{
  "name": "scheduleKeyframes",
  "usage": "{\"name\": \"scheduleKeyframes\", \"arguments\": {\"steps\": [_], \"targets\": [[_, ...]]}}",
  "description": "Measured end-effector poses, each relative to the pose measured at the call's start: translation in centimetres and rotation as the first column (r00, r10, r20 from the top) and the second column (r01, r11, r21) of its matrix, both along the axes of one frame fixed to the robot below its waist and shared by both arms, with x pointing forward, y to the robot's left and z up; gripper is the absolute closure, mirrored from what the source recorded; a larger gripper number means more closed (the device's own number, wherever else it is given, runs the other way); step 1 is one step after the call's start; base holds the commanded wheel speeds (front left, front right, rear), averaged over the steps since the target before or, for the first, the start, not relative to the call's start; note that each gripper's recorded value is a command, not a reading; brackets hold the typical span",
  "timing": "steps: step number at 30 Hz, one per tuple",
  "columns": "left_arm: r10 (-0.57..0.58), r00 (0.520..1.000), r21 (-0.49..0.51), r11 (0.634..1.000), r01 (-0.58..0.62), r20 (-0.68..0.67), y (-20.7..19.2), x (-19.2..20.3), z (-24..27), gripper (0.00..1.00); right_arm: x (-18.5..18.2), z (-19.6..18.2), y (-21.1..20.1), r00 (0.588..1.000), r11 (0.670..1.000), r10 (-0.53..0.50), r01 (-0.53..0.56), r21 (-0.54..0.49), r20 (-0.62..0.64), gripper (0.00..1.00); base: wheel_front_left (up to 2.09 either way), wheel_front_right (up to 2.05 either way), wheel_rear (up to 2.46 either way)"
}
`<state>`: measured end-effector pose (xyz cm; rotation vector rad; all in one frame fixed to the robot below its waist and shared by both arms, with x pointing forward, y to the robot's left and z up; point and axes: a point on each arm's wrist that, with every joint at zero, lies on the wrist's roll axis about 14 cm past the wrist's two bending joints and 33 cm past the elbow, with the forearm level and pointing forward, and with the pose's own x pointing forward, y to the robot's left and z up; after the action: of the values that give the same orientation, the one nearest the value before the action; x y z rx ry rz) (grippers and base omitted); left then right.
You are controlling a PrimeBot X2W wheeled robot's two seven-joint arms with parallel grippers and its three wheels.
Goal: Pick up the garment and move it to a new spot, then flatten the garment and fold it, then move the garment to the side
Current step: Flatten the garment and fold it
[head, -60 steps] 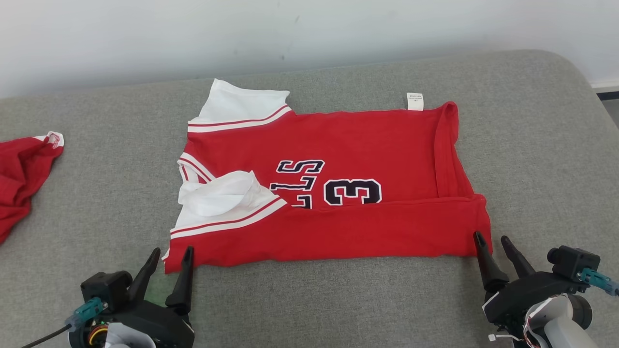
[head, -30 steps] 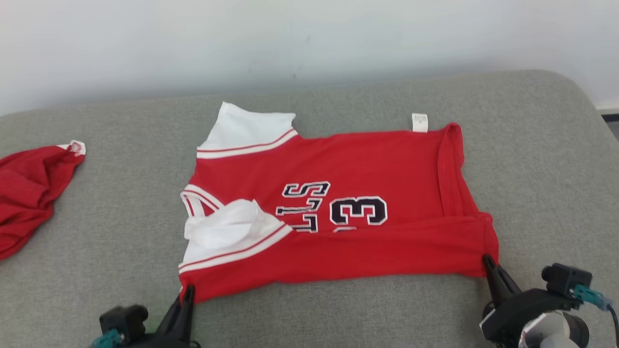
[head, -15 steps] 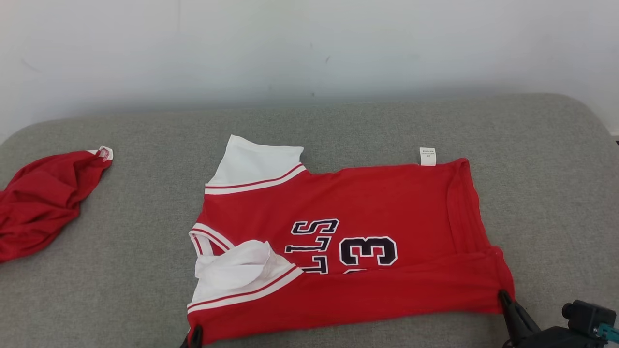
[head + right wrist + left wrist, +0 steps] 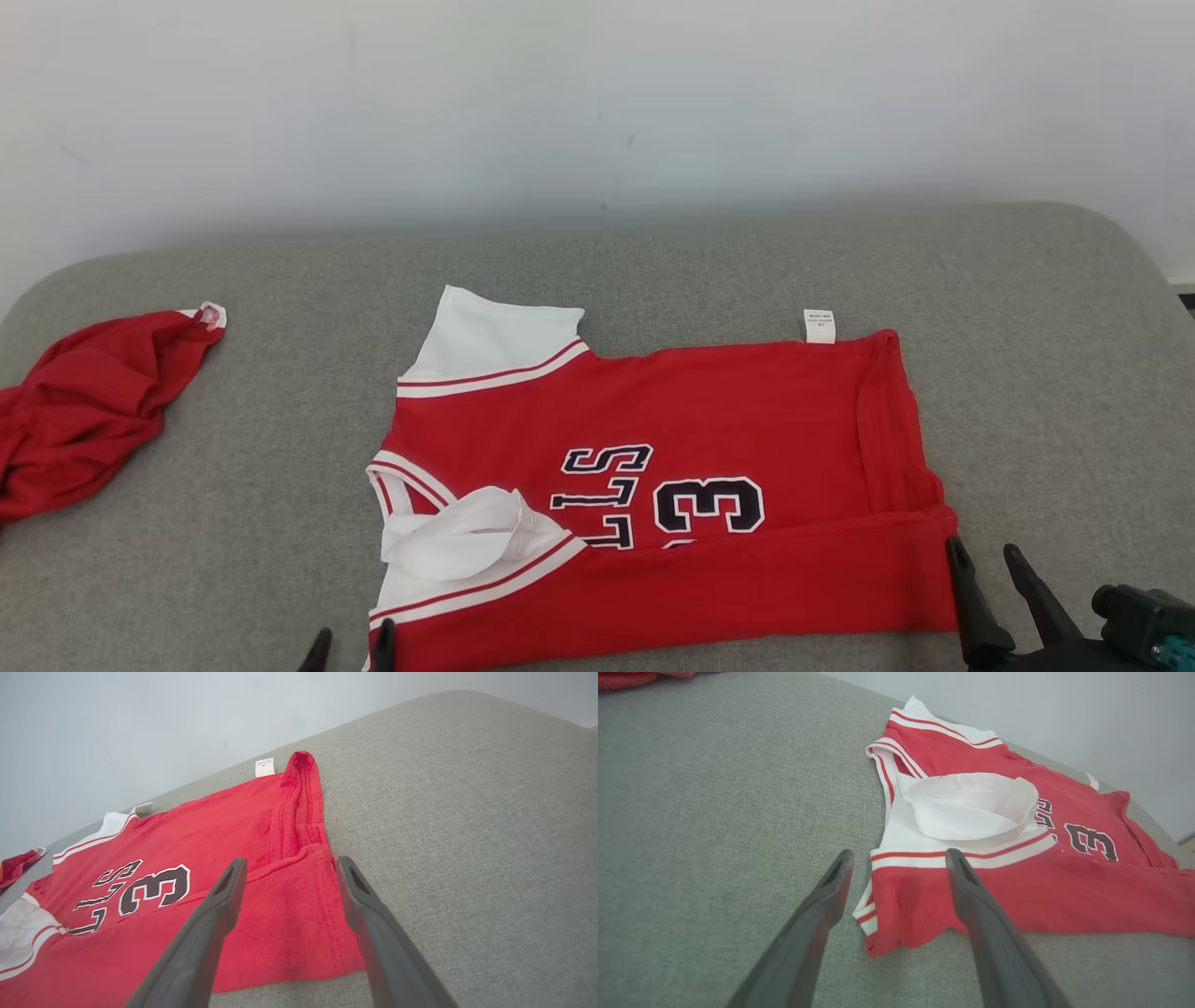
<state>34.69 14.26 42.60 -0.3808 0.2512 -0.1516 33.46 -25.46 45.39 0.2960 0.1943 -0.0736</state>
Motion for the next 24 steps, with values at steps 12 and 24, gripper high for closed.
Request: {"name": "scheduleKeyframes", "arguments": {"steps": [12, 24], "targets": [[0.113, 0.968, 0.095, 0.986, -0.137, 0.223, 4.1, 1.3, 5.7, 0.0, 1.2, 4.4, 2.4, 0.975, 0.997, 0.042, -0.027, -0.072, 0.216, 0.0, 0.0, 0.0, 0.0], [0.064, 0.94, 0.254, 0.955, -0.155, 0.335, 5.3, 0.9, 8.2, 0.0, 1.3, 6.3, 3.0, 0.951, 0.987, 0.072, -0.025, -0.159, 0.301, 0.0, 0.0, 0.0, 0.0]]}}
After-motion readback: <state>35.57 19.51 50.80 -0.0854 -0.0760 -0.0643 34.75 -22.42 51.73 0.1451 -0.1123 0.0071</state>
